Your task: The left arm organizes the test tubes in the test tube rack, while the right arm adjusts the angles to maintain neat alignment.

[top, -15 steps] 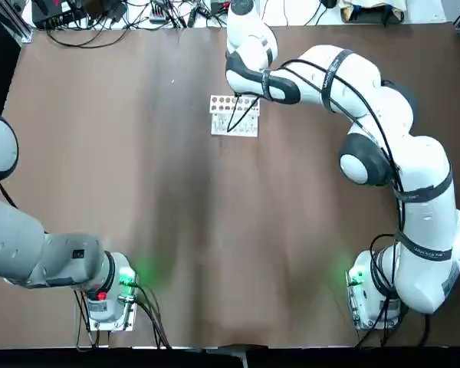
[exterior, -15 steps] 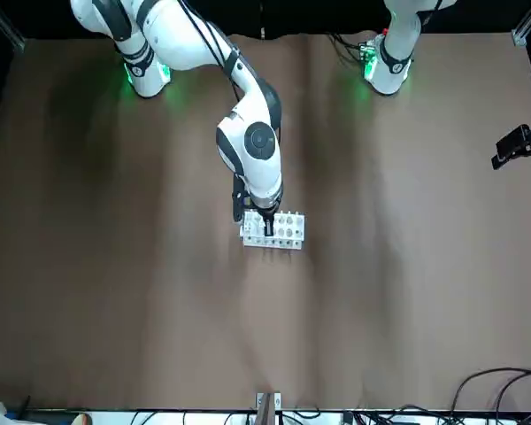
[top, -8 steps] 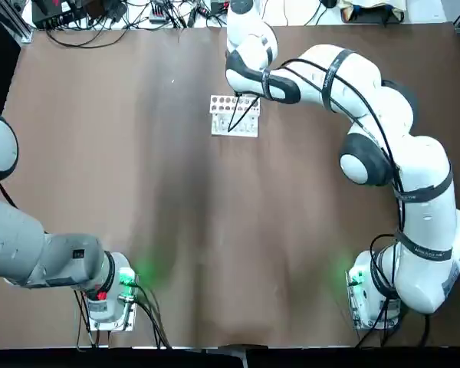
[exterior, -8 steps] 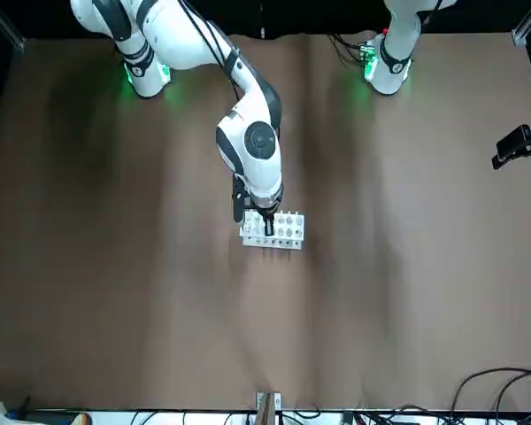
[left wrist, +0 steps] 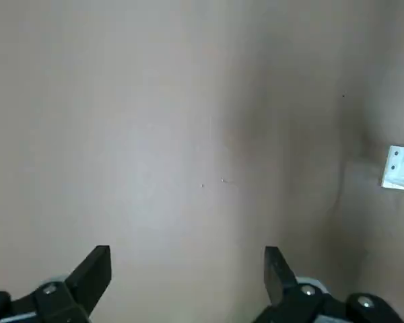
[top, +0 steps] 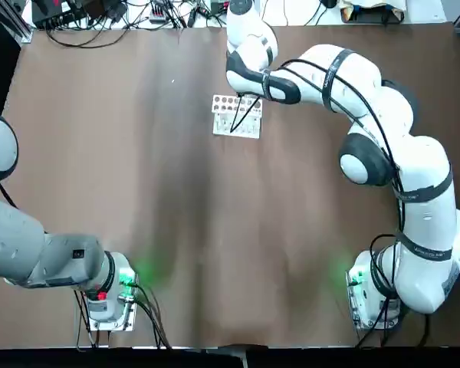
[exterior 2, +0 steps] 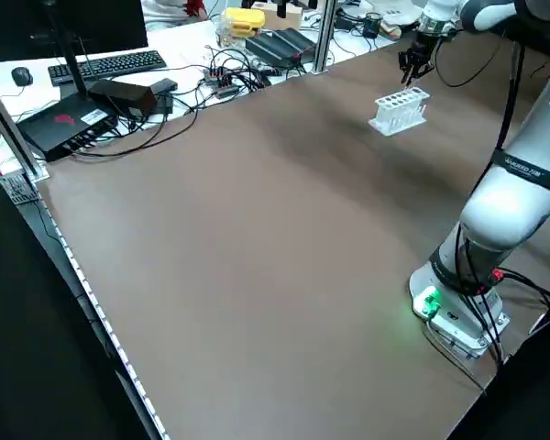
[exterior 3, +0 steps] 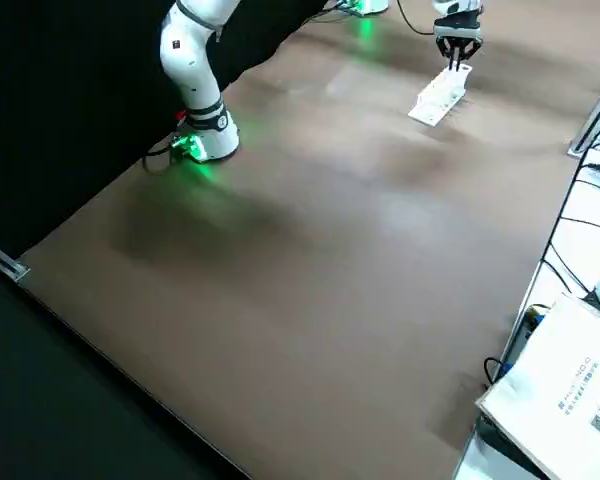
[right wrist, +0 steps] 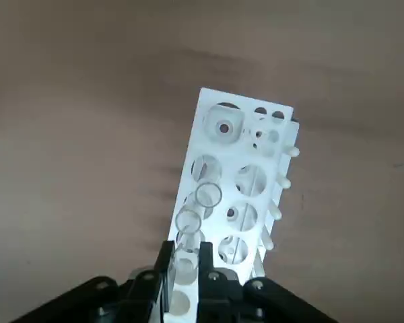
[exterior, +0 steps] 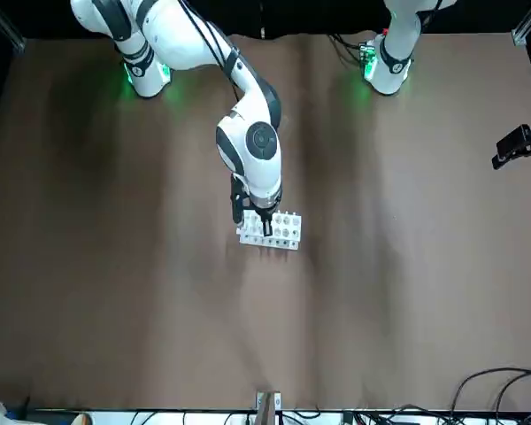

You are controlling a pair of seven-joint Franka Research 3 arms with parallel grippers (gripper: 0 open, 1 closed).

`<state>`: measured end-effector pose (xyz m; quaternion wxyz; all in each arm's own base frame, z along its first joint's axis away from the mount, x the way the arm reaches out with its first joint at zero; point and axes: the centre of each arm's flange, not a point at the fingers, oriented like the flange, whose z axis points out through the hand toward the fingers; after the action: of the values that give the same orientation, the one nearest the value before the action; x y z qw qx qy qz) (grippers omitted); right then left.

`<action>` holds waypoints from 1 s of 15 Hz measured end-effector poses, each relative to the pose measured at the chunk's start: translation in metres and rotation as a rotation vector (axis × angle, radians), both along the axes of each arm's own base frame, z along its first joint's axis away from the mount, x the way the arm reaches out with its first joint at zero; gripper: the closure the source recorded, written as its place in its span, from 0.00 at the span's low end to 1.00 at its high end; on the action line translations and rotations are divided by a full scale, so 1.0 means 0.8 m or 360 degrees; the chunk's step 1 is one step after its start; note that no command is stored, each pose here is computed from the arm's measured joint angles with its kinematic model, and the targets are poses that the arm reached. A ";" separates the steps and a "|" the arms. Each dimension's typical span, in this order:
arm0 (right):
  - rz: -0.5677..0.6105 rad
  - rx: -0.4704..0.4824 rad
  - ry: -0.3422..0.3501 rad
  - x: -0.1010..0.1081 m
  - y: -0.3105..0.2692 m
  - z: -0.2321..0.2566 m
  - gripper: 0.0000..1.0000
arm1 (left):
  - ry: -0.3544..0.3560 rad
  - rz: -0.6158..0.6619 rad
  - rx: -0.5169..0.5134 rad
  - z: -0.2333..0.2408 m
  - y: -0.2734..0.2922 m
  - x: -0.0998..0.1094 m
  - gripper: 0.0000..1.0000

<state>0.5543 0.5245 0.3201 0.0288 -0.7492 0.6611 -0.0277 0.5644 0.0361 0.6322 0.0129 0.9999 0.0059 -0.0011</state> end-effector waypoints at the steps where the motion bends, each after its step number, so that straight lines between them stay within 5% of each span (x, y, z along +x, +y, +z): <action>1: 0.0010 -0.0006 0.0001 0.000 0.000 0.000 0.82 | 0.0000 0.0000 0.0000 0.000 0.000 0.000 0.00; 15: 0.0126 -0.0063 0.0005 0.000 -0.003 0.006 0.81 | 0.0000 0.0003 0.0005 0.000 0.002 0.000 0.00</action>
<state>0.5546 0.5224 0.3253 0.0140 -0.7753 0.6303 -0.0386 0.5643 0.0373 0.6322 0.0113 0.9999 0.0067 -0.0011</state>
